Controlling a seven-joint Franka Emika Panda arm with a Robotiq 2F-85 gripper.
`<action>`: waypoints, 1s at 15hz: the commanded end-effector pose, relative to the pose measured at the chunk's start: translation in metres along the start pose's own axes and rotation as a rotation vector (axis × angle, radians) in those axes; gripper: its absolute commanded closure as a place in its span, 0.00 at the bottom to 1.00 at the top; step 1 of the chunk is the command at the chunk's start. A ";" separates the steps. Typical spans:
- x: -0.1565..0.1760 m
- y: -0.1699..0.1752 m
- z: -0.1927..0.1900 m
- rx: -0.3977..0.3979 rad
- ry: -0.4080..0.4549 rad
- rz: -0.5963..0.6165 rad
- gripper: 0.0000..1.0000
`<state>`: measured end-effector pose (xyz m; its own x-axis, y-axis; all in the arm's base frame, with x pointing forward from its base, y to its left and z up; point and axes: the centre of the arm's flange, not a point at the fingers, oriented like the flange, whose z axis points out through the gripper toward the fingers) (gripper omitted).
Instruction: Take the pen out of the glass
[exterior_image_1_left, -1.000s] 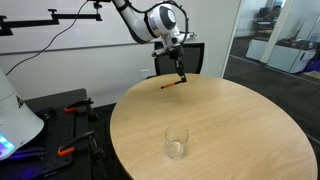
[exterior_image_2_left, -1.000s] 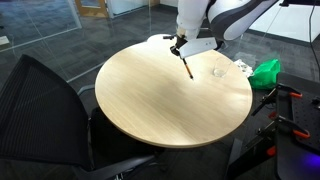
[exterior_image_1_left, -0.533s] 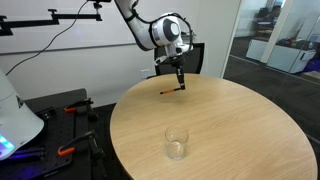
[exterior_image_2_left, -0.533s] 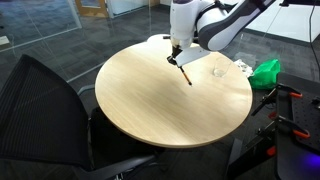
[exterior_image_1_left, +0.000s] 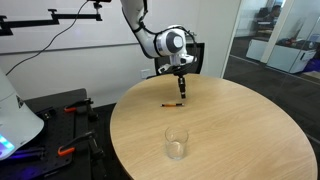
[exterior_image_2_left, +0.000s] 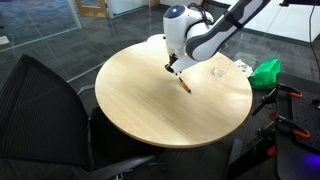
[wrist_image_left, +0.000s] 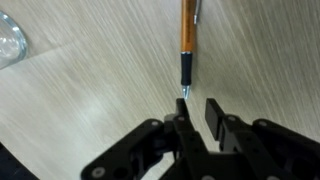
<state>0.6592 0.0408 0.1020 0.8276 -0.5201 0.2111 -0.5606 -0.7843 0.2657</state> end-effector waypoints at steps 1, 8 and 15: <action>0.011 -0.012 -0.002 -0.037 -0.007 -0.009 0.42; 0.006 0.005 -0.054 -0.055 0.096 0.066 0.00; 0.016 0.001 -0.071 -0.023 0.129 0.102 0.00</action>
<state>0.6703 0.0559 0.1720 0.7567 -0.5480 0.3565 -0.6435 -0.7209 0.2575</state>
